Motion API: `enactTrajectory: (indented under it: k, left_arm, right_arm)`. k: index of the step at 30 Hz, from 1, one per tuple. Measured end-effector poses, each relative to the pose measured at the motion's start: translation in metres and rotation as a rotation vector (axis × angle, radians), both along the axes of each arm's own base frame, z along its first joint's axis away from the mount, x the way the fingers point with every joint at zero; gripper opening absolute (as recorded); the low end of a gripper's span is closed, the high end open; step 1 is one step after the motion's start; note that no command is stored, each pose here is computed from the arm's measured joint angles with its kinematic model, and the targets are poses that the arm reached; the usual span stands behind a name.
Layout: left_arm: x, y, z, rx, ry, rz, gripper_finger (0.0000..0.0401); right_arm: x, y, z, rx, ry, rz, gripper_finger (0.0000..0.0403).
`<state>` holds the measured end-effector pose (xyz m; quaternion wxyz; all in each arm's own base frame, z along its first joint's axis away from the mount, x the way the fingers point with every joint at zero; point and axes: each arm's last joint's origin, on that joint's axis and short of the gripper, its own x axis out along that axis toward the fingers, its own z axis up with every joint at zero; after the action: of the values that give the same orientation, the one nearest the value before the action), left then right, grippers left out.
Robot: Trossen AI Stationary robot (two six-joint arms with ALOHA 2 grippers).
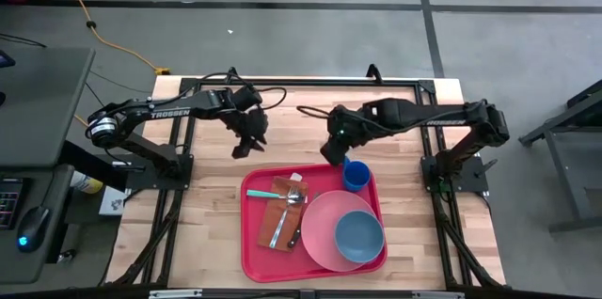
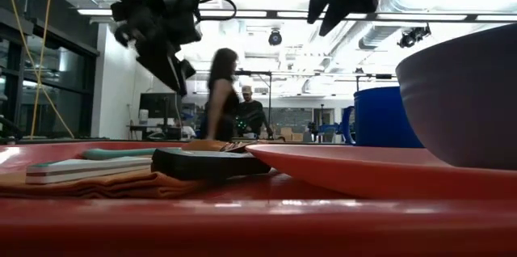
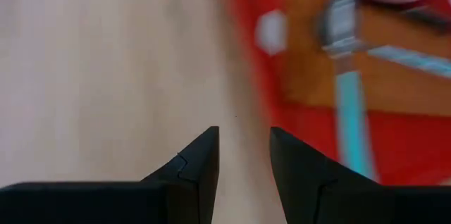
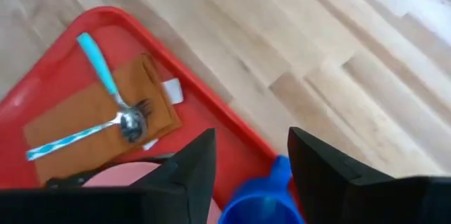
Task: Set up tray
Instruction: Adjust the blue spoon on the orange napkin
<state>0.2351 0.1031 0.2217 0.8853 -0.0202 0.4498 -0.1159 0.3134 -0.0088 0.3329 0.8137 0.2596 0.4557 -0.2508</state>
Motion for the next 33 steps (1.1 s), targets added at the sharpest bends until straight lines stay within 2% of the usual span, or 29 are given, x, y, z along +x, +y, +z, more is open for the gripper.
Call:
enactTrajectory:
  k: [6,9,11,13,15,18,22,25,28,33]
  left_arm:
    - [-0.001,-0.008,0.003,-0.241,-0.089,-0.128,0.0156]
    - [-0.003,-0.014,0.003,-0.327,-0.066,-0.153,0.0156]
    - [-0.004,-0.023,0.001,-0.359,-0.011,-0.152,0.0156]
    - [-0.004,-0.033,0.0,-0.354,0.048,-0.162,0.0156]
    - [-0.003,-0.046,0.001,-0.322,0.103,-0.163,0.0156]
    - [0.0,-0.067,0.003,-0.278,0.159,-0.14,0.0156]
    - [0.01,-0.096,0.012,-0.255,0.108,-0.119,0.0156]
    - [0.018,-0.118,0.018,-0.227,0.05,-0.067,0.0156]
    - [0.021,-0.138,0.02,-0.193,0.038,0.045,0.0156]
    - [0.014,-0.169,0.017,-0.13,0.059,0.391,0.0156]
  right_arm:
    - [-0.002,-0.009,0.0,-0.085,0.025,-0.01,0.0131]
    - [-0.002,-0.012,-0.001,-0.104,0.039,0.029,0.0103]
    - [-0.003,-0.012,-0.001,-0.122,0.062,0.062,0.007]
    - [-0.006,-0.012,-0.002,-0.147,0.098,0.094,0.0029]
    - [-0.009,-0.013,-0.004,-0.168,0.144,0.13,0.0008]
    - [-0.014,-0.015,-0.005,-0.186,0.215,0.162,0.001]
    - [-0.023,-0.016,-0.007,-0.203,0.308,0.213,0.0003]
    - [-0.03,-0.018,-0.001,-0.233,0.323,0.244,0.0001]
    - [-0.041,-0.018,0.01,-0.253,0.283,0.261,0.0]
    - [-0.073,-0.017,0.041,-0.316,0.176,0.234,0.0]
